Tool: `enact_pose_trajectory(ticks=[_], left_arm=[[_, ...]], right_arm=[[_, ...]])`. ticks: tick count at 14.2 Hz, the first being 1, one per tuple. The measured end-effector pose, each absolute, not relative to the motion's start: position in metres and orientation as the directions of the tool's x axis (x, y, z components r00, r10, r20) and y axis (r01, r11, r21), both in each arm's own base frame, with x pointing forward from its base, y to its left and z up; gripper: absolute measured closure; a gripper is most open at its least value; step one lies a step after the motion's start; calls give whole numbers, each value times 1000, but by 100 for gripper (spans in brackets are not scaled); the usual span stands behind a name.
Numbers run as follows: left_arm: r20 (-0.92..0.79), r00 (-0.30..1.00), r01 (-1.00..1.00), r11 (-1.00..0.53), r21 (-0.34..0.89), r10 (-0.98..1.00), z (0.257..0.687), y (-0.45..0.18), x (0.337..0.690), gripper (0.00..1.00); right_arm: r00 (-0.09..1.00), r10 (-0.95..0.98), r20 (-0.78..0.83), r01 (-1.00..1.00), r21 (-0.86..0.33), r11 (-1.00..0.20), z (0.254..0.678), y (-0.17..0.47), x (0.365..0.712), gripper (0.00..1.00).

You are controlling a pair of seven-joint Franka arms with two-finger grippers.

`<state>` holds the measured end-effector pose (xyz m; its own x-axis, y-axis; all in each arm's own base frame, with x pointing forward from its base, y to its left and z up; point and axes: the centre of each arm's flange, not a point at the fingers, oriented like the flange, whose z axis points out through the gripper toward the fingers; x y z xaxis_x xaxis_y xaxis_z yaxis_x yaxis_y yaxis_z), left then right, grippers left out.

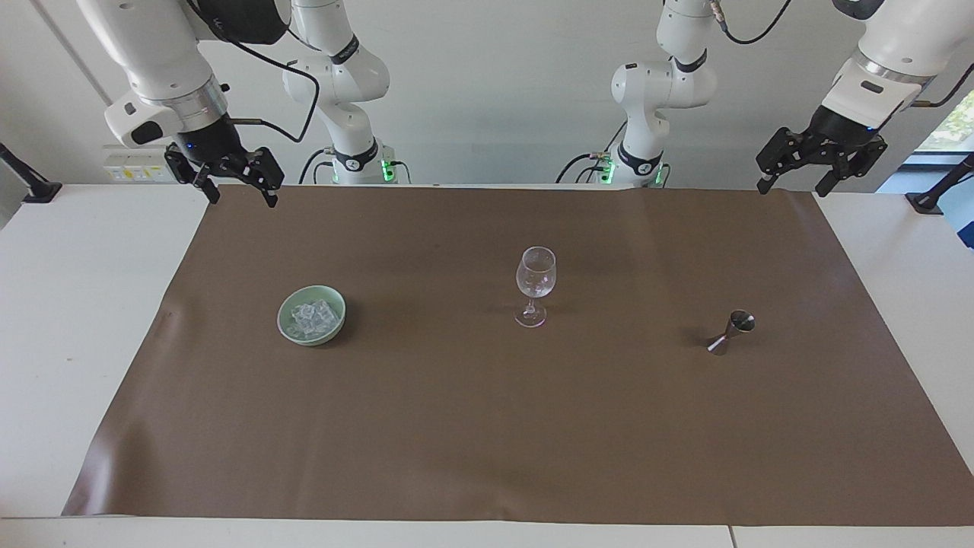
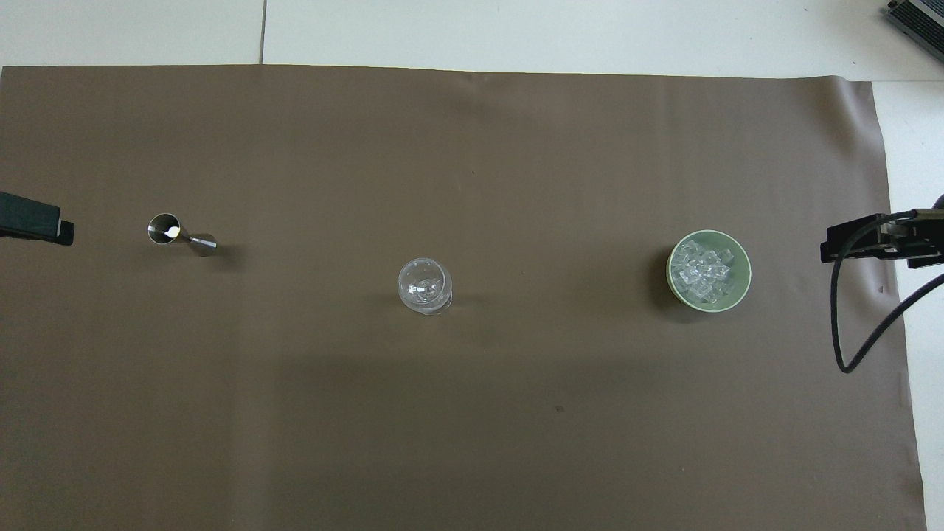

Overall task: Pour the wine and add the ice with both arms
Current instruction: 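Move the left gripper in and open it toward the silver jigger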

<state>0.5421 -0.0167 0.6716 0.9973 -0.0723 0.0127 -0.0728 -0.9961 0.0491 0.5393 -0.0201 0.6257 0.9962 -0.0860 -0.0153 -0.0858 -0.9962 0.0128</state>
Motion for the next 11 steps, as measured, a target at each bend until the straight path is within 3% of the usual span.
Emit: enact_pose_trajectory(ticks=[4,11], left_arm=[[-43,999,15,-999,46,13,643,-14,564,0],[-188,899,425,-892,151,397,588,31,601,0]], right_arm=[[996,-86,-15,-86,13,-996,626,-20,539,0],[996,-86,-15,-86,13,-996,626,-20,539,0]])
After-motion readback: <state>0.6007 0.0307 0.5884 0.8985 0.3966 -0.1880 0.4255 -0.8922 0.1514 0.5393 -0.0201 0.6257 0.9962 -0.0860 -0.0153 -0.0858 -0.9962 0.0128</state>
